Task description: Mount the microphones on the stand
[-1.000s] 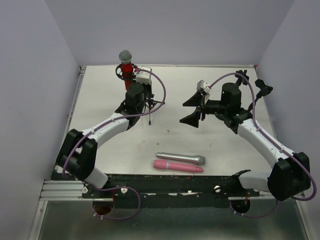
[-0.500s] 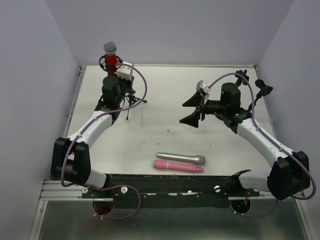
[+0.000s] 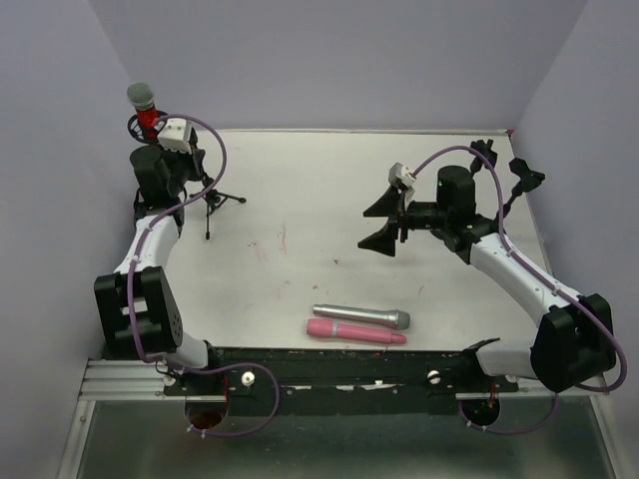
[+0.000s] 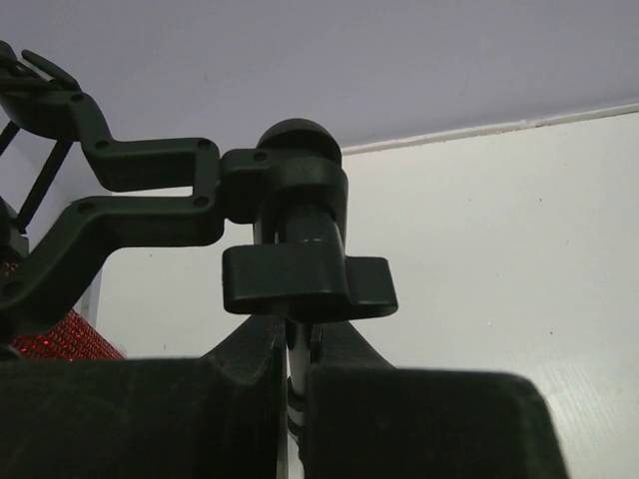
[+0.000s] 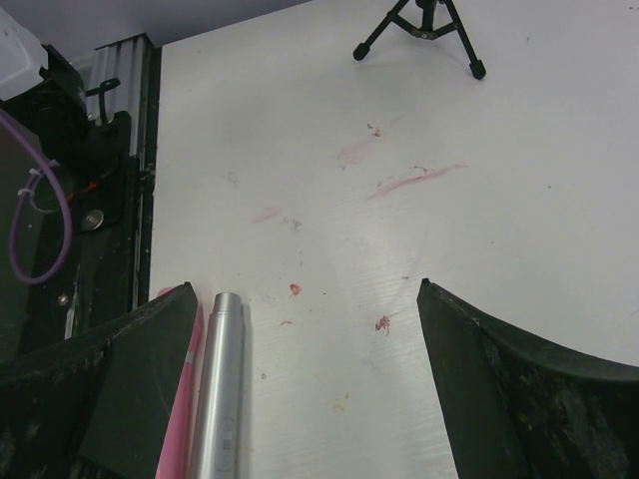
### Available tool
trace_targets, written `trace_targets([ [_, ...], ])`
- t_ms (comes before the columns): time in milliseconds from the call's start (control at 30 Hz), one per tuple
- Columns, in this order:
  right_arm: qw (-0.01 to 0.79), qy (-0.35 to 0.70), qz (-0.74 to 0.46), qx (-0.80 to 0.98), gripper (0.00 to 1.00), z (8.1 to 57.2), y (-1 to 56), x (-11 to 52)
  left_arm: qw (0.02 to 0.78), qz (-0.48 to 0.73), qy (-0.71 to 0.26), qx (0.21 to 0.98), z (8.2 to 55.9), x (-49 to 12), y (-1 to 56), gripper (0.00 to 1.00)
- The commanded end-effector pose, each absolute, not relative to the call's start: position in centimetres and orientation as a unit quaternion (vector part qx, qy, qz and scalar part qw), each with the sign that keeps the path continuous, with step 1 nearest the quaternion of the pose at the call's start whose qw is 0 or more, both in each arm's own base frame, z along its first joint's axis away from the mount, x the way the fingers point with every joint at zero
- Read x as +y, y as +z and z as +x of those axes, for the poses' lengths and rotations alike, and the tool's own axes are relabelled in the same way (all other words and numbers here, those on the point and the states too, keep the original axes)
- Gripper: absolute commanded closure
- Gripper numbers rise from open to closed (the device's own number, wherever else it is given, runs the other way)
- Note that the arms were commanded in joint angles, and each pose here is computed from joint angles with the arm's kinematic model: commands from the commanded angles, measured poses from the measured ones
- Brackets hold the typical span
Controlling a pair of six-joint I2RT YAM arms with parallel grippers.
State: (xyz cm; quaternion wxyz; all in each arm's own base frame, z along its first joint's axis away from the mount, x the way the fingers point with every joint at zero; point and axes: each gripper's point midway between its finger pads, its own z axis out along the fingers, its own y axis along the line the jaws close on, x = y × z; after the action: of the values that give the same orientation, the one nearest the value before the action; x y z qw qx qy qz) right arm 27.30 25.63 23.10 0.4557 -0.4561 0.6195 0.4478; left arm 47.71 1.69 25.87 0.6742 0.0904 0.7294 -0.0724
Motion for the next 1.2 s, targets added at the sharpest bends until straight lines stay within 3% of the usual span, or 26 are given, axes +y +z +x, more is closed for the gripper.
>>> trace_targets([
  [0, 0.447, 0.456, -0.461, 0.617, 0.00, 27.2, 22.9, 25.6, 0.717, 0.130, -0.082, 0.679, 48.3, 1.4, 29.7, 1.00],
  [233, 0.447, 0.456, -0.460, 0.617, 0.00, 27.3, 22.8, 25.5, 0.710, 0.099, -0.095, 0.690, 48.3, 2.2, 27.9, 0.97],
  [733, 0.450, 0.455, -0.460, 0.616, 0.00, 27.2, 22.9, 25.3, 0.715, 0.081, -0.092, 0.688, 47.6, 2.6, 28.6, 0.54],
  [933, 0.450, 0.456, -0.462, 0.613, 0.00, 27.1, 23.0, 25.3, 0.716, 0.075, -0.089, 0.689, 46.8, 2.6, 29.0, 0.41],
  [1167, 0.454, 0.456, -0.464, 0.609, 0.00, 26.9, 23.4, 25.3, 0.705, 0.076, -0.091, 0.700, 46.3, 2.3, 28.5, 0.39],
])
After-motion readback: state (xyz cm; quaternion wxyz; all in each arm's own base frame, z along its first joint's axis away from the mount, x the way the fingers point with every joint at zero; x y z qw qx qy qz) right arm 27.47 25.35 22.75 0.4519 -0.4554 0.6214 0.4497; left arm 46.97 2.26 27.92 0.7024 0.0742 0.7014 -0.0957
